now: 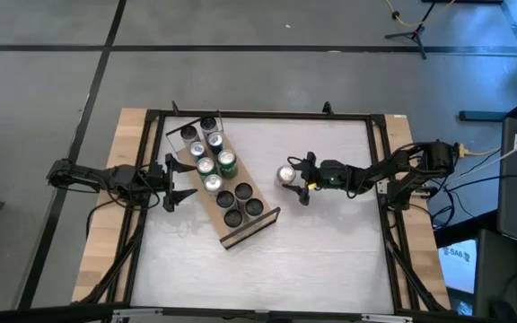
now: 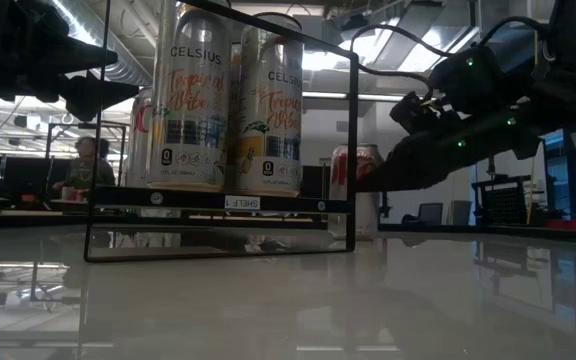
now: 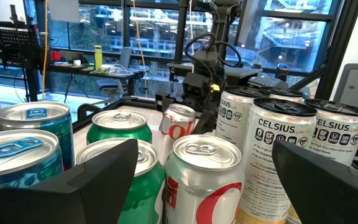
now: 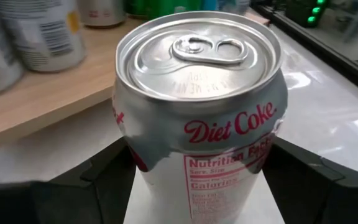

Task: Place canned beverage on shelf
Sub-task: Put the red silver soda can on the shelf aligned with the other red silver soda can

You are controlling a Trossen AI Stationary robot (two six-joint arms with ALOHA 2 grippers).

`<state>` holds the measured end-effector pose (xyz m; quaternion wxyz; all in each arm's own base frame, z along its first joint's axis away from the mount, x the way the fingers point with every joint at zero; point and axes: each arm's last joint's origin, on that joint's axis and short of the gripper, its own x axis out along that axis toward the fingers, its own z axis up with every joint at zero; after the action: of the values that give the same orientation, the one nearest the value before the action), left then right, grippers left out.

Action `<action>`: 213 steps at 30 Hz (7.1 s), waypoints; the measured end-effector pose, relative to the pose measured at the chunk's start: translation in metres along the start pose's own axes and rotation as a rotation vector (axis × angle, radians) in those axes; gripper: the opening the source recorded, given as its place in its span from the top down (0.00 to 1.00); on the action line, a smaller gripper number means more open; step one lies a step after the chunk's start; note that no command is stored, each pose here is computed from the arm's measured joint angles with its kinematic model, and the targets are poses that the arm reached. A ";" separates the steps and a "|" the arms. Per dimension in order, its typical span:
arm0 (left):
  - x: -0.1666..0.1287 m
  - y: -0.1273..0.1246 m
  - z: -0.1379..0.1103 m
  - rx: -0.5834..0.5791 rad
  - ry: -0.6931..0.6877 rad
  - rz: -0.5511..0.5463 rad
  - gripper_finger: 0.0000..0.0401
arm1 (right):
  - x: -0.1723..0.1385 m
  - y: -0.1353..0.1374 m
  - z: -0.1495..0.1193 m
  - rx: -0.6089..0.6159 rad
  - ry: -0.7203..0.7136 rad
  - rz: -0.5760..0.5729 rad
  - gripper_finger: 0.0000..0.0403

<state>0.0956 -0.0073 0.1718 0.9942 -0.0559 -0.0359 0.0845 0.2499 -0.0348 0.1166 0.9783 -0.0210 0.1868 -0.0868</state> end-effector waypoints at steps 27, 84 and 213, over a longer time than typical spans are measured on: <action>0.000 0.000 0.000 0.000 0.000 0.000 0.10 | -0.009 -0.051 -0.012 0.087 -0.002 0.467 0.26; 0.000 0.000 0.000 0.000 -0.001 0.000 0.10 | -0.018 -0.058 0.000 0.229 0.029 0.265 0.04; 0.000 0.000 0.000 0.000 -0.001 -0.001 0.10 | 0.020 -0.032 -0.001 -0.051 0.081 0.366 0.01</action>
<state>0.0955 -0.0074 0.1720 0.9942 -0.0560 -0.0363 0.0843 0.2626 -0.0702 0.1110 0.9686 -0.0081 0.2288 0.0965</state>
